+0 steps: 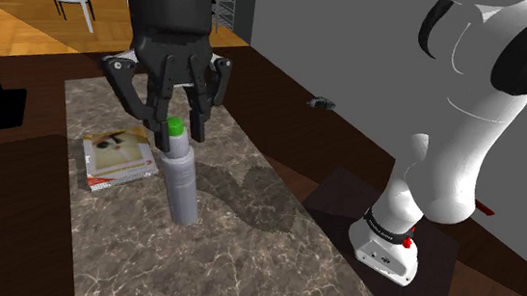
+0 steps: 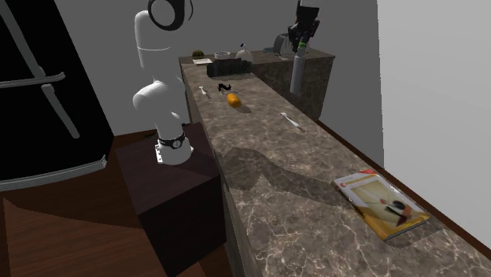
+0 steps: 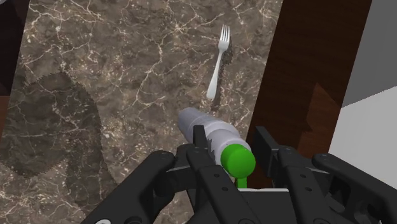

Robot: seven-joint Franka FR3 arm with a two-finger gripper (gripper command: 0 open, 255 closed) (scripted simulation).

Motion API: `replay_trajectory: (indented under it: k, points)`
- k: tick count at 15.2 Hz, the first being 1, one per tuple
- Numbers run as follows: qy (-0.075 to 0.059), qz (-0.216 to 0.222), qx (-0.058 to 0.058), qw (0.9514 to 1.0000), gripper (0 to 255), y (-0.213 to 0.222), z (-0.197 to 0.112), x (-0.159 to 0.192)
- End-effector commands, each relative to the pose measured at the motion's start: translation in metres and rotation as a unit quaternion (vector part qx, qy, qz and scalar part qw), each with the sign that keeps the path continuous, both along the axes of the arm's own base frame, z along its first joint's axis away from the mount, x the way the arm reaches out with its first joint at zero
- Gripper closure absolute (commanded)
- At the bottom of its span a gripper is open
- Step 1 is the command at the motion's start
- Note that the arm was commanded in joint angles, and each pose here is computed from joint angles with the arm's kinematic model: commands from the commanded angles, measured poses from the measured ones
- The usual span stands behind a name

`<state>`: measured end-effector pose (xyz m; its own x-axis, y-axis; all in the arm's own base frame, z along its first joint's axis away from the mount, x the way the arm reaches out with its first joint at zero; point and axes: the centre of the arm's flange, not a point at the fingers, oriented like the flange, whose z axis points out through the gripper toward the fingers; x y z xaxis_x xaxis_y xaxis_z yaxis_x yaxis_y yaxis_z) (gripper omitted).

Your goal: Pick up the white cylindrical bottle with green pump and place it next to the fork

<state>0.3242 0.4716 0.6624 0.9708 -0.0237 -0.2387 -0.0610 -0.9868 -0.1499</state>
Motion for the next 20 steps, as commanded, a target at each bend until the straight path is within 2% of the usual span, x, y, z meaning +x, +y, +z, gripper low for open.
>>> replay_trajectory:
  k: [1, 5, 20]
  points:
    - [0.0, -0.001, 0.0, 1.0, 255, 0.017, 0.005, -0.019]
    - [0.0, -0.001, 0.0, 1.0, 255, 0.054, 0.021, -0.059]
    - [0.0, -0.001, 0.0, 1.0, 255, 0.054, -0.058, -0.059]
